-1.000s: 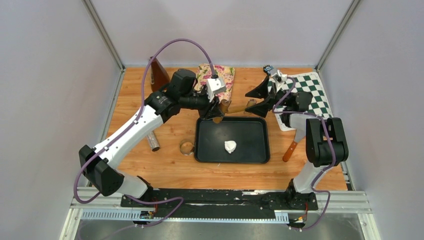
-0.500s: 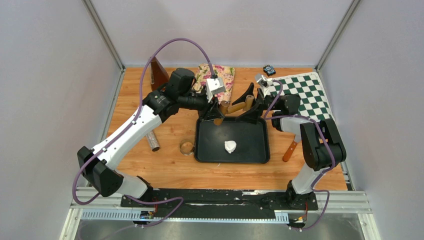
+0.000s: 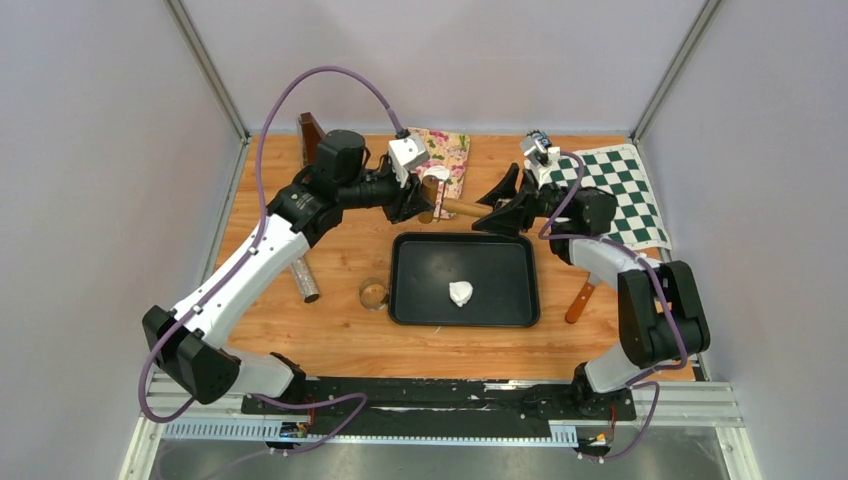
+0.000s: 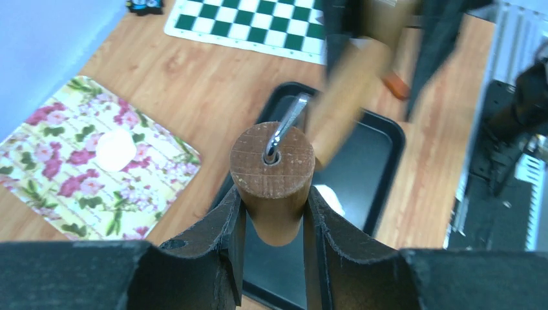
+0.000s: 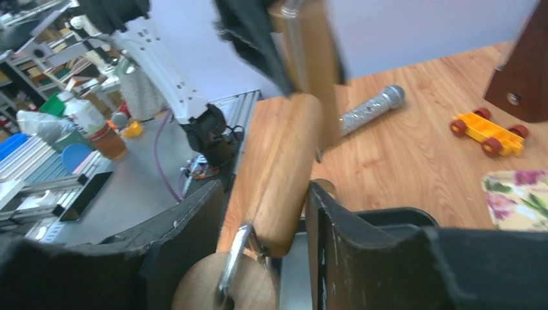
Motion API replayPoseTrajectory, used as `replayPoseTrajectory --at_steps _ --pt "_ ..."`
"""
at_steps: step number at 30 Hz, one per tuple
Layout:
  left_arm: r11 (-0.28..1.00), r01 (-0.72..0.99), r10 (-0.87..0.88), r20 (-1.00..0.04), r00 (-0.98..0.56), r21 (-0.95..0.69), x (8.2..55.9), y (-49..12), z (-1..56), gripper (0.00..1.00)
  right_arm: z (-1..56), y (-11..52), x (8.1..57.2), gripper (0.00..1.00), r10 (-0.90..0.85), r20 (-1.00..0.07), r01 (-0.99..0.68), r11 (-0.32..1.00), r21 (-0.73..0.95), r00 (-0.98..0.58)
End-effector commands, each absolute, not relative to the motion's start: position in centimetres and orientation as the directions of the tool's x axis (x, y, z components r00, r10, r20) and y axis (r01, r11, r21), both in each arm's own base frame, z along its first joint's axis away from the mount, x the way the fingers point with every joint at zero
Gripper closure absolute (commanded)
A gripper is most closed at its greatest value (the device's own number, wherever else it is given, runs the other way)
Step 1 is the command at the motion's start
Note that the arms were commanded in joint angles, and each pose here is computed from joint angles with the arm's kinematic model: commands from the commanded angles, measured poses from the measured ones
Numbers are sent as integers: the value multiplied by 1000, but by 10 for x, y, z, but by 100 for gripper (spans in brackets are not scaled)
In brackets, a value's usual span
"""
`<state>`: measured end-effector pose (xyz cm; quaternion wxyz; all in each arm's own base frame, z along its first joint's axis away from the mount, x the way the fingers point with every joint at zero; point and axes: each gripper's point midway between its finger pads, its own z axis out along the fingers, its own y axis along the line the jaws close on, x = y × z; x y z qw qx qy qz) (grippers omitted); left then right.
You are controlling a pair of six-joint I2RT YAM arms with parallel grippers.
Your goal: Roll out the dumpling wrappers from the dough
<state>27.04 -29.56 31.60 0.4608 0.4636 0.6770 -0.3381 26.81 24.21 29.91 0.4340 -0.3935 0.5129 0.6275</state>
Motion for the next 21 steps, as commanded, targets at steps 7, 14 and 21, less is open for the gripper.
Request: replayPoseTrajectory --at_steps 7,14,21 --pt "457 889 263 -952 -158 -21 309 -304 307 100 357 249 222 51 228 -961 -979 -167 120 -157" --pt "484 873 238 -953 -190 -53 310 -302 308 100 362 250 248 50 375 -913 -987 -67 144 -159" --pt "467 881 226 -953 -204 -78 306 -305 308 100 359 252 272 49 424 -895 -987 14 160 -139"
